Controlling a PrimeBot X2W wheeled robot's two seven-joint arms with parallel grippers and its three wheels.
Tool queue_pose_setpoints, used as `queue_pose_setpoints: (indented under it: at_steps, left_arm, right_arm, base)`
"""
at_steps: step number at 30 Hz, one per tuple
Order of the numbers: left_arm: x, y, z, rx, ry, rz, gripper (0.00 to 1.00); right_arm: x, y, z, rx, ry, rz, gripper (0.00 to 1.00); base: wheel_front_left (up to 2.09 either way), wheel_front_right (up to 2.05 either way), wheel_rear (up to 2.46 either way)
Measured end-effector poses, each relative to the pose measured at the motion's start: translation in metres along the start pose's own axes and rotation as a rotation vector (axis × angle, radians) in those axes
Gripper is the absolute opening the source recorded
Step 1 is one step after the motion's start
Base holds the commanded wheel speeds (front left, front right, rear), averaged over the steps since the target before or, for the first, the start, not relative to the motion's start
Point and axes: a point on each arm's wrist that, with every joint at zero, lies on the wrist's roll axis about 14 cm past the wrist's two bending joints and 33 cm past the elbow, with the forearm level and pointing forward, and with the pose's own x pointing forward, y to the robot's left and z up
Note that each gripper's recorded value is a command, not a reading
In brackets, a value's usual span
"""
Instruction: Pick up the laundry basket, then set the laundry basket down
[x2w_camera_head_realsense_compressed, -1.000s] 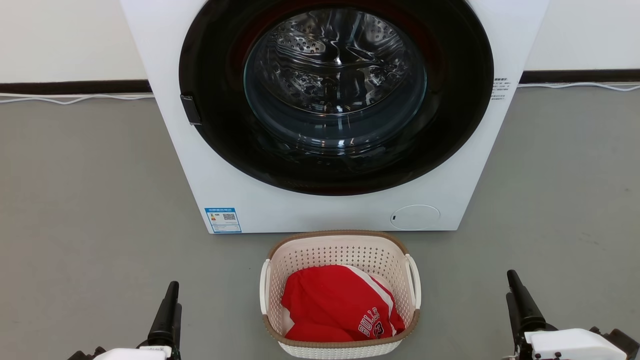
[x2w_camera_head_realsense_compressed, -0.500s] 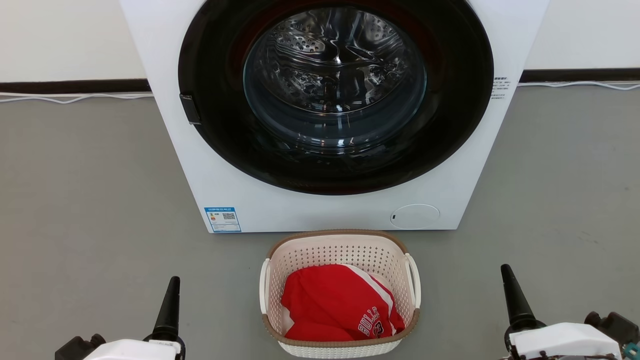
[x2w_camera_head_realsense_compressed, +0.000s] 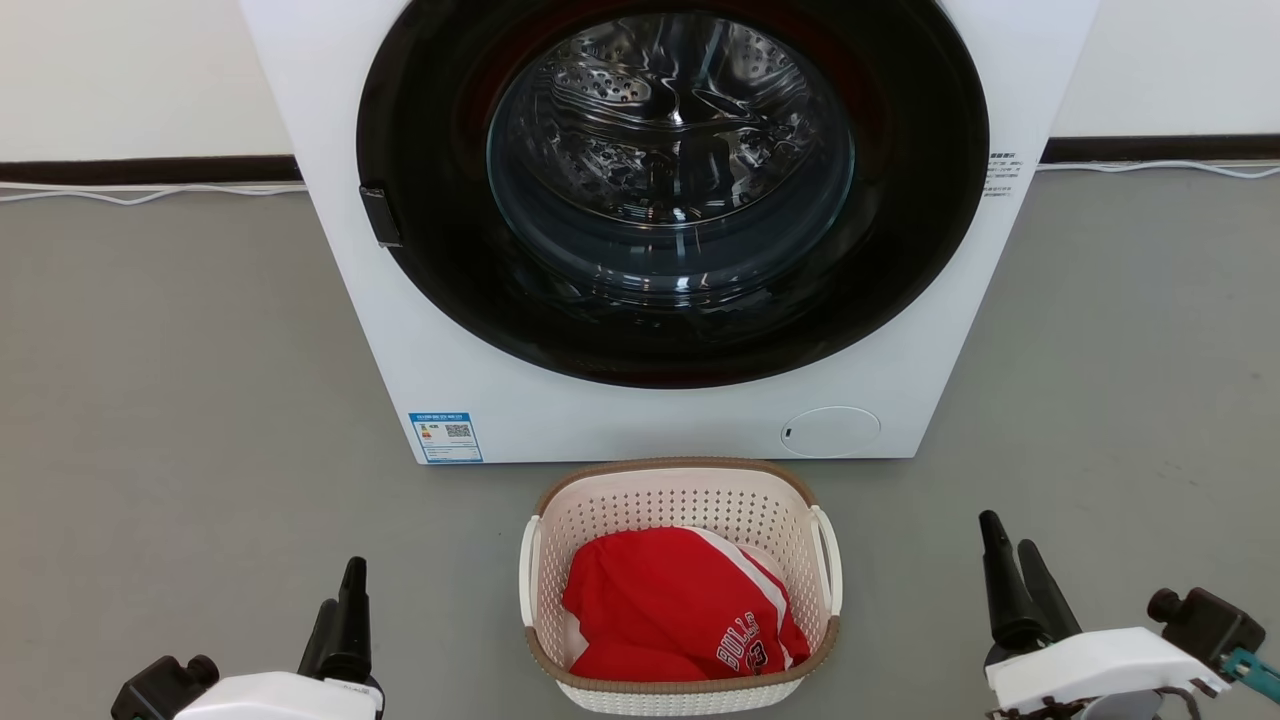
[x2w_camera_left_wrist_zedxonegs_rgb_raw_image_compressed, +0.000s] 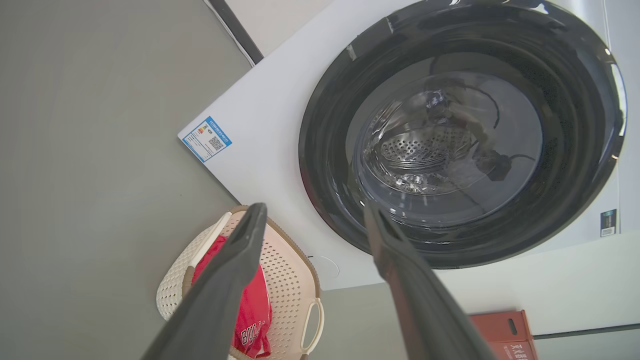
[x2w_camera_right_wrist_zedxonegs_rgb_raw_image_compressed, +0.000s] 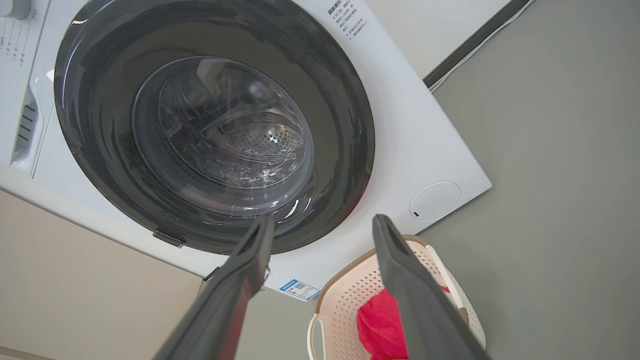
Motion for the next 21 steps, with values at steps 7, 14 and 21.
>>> queue_pose_setpoints:
  at_steps: [7,14,21]
  left_arm:
    - [0.0,-0.0017,0.0002,0.092,-0.009,-0.004,1.0]
    - [0.0006,-0.0038,0.0002,0.194,-0.021,-0.01,1.0]
    - [0.0012,-0.0054,0.0004,0.287,-0.029,-0.018,1.0]
  right_arm:
    - [0.0001,0.003,-0.0028,-0.103,0.005,0.013,1.0]
    - [0.0,0.0041,-0.0031,-0.202,0.003,0.022,1.0]
    - [0.0025,0.0075,-0.0017,-0.305,-0.006,0.038,1.0]
  base:
    - [0.0,0.0,0.0]
    - [0.0,0.0,0.0]
    - [0.0,0.0,0.0]
